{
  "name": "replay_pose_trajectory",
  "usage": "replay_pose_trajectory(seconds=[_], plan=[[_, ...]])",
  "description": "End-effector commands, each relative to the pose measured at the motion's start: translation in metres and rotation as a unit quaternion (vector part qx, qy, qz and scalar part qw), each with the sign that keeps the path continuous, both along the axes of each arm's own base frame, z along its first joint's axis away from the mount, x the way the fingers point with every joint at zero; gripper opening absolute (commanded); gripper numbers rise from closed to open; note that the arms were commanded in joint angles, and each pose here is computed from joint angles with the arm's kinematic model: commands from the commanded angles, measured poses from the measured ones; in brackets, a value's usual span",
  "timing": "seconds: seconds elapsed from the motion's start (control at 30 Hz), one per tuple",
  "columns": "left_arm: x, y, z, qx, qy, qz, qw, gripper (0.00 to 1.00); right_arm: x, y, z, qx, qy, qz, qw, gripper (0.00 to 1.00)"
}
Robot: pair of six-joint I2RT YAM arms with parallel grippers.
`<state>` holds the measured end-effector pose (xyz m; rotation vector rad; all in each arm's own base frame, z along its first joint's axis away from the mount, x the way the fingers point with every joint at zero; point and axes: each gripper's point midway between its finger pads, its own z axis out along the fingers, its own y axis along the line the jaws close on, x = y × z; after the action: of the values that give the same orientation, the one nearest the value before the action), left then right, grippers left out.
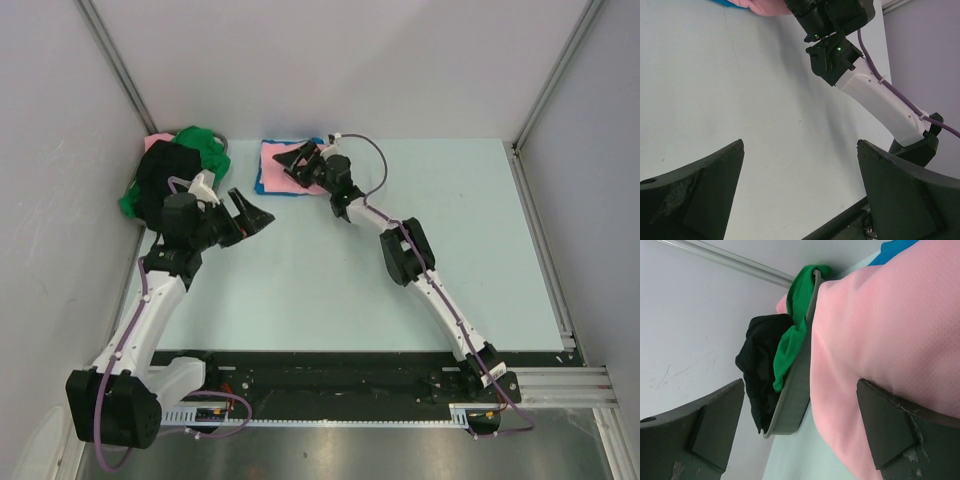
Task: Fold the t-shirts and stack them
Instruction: Neatly place the folded tshirt to the corner, then reset both grippers
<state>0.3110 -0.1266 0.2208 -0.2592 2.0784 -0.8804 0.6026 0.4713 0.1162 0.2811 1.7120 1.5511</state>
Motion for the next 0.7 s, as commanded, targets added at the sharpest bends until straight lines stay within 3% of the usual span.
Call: replay_pose_trajectory(seconds=[0.0,0.23,0.27,0.37,0.4,0.5,0.53,0.57,0.6,0.63,0.67], plan=[[-0.002,-0.005,0.020,-0.002,-0.030,-0.017,0.999,1.00,0.011,-0.029,0.033,0.040,-0.025,-0.016,0.999,1.00],[-0.013,0.005,0.048,0.024,-0.060,0.002,0.998,1.00,-0.035,-0.043,0.191,0.074,-0.155,0.019,0.985,1.00],[-0.015,0.008,0.052,0.030,-0.059,0.008,0.998,1.00,-0.053,-0.049,0.236,0.089,-0.184,0.030,0.978,1.00],[-0.020,0.013,0.064,0.043,-0.062,0.016,0.997,1.00,-0.081,-0.068,0.279,0.108,-0.214,0.056,0.969,1.00],[-0.022,0.014,0.069,0.046,-0.067,0.016,0.997,1.00,-0.098,-0.077,0.312,0.112,-0.231,0.068,0.964,1.00],[-0.029,0.016,0.090,0.051,-0.096,0.017,0.994,1.00,-0.143,-0.102,0.362,0.066,-0.273,0.116,0.953,1.00],[-0.034,0.021,0.101,0.056,-0.114,0.029,0.991,1.00,-0.148,-0.106,0.344,0.031,-0.263,0.125,0.956,1.00],[-0.037,0.023,0.112,0.063,-0.137,0.027,0.988,1.00,-0.145,-0.112,0.326,-0.036,-0.266,0.103,0.958,1.00],[-0.040,0.023,0.118,0.066,-0.151,0.027,0.986,1.00,-0.173,-0.130,0.358,-0.059,-0.297,0.075,0.950,1.00],[-0.045,0.027,0.128,0.075,-0.173,0.032,0.982,1.00,-0.165,-0.138,0.326,-0.100,-0.264,0.032,0.959,1.00],[-0.048,0.029,0.131,0.081,-0.179,0.033,0.980,1.00,-0.172,-0.150,0.316,-0.146,-0.269,0.011,0.952,1.00]])
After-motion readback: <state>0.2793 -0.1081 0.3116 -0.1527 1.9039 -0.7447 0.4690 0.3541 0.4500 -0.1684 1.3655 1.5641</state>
